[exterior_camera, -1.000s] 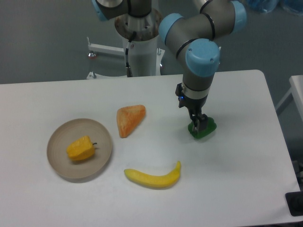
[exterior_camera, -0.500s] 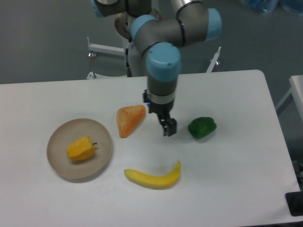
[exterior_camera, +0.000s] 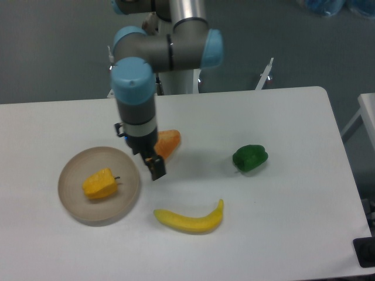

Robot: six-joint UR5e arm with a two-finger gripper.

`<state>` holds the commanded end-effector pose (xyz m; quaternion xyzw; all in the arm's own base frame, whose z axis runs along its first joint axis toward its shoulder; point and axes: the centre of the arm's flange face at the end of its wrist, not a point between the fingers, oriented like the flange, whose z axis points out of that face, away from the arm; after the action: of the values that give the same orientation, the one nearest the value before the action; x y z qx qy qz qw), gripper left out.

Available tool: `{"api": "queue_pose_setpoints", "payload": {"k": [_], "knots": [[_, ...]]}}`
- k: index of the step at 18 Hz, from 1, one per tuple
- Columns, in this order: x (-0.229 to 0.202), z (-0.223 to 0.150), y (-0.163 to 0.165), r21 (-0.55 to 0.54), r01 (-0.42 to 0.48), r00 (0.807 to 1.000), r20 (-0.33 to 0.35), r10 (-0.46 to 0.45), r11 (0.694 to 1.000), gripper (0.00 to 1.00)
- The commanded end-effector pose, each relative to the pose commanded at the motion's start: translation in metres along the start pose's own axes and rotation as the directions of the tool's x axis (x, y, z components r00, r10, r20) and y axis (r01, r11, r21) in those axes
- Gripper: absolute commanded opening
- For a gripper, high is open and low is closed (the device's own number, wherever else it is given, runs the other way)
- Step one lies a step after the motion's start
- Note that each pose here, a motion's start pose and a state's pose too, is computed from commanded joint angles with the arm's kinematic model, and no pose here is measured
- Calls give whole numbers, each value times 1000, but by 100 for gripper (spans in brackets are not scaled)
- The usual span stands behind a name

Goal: Pick up the yellow pepper from the plate
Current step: 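Move the gripper over the yellow pepper on the plate, then lower the gripper and close it on the yellow pepper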

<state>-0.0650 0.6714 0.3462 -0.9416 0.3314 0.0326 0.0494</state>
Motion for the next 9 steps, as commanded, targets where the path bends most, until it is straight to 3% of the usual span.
{"api": "queue_pose_setpoints", "payload": {"k": [9], "knots": [[38, 57, -50, -21, -83, 996, -44, 82, 996, 100]]}}
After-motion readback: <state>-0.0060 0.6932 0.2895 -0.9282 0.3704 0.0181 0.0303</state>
